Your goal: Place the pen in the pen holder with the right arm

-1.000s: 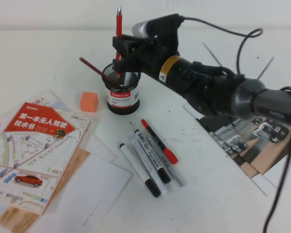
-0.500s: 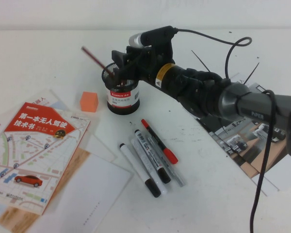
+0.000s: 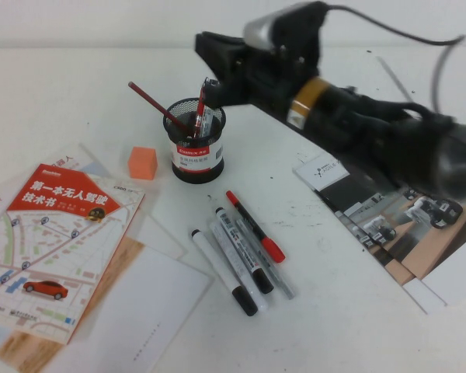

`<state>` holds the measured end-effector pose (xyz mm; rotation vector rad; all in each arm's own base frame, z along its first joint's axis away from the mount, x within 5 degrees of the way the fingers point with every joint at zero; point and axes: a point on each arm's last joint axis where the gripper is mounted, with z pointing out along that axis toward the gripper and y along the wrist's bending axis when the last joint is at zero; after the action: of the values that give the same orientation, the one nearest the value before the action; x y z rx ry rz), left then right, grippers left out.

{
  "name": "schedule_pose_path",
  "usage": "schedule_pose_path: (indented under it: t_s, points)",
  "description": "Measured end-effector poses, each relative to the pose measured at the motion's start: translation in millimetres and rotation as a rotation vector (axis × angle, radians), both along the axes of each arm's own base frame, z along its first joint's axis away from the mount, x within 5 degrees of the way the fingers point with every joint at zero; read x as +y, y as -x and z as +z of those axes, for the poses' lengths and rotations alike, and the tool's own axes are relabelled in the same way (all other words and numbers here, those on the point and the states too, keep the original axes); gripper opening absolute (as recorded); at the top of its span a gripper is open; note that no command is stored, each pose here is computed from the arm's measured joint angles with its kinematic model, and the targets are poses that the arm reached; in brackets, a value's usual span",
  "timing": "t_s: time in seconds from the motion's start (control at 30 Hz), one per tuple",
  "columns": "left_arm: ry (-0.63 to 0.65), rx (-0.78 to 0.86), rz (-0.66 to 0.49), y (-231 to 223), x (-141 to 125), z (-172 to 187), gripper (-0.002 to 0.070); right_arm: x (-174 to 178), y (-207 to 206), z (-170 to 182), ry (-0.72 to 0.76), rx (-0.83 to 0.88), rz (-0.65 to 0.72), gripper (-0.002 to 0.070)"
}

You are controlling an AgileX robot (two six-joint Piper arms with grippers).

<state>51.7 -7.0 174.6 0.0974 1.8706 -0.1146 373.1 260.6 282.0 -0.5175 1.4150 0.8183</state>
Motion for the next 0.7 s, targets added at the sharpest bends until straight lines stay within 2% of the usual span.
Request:
schedule_pose_path:
  t_s: [0.17,0.3,0.47,0.6,0.7]
  points:
    - [0.0,0.0,0.0,0,0,0,-0.0001,-41,68,23,0.133,-0.176,-0.014,-0.0017]
    - [0.0,0.0,0.0,0,0,0,-0.0001,-77,126,45,0.215,-0.231,-0.036,-0.0018]
    - [0.0,0.0,0.0,0,0,0,-0.0001,-117,176,60,0.326,-0.199,-0.132,-0.0019]
    - [0.0,0.0,0.0,0,0,0,-0.0001,-148,207,58,0.391,-0.126,-0.224,-0.0019]
    - [0.0,0.0,0.0,0,0,0,-0.0001,-169,232,48,0.385,-0.073,-0.27,-0.0019]
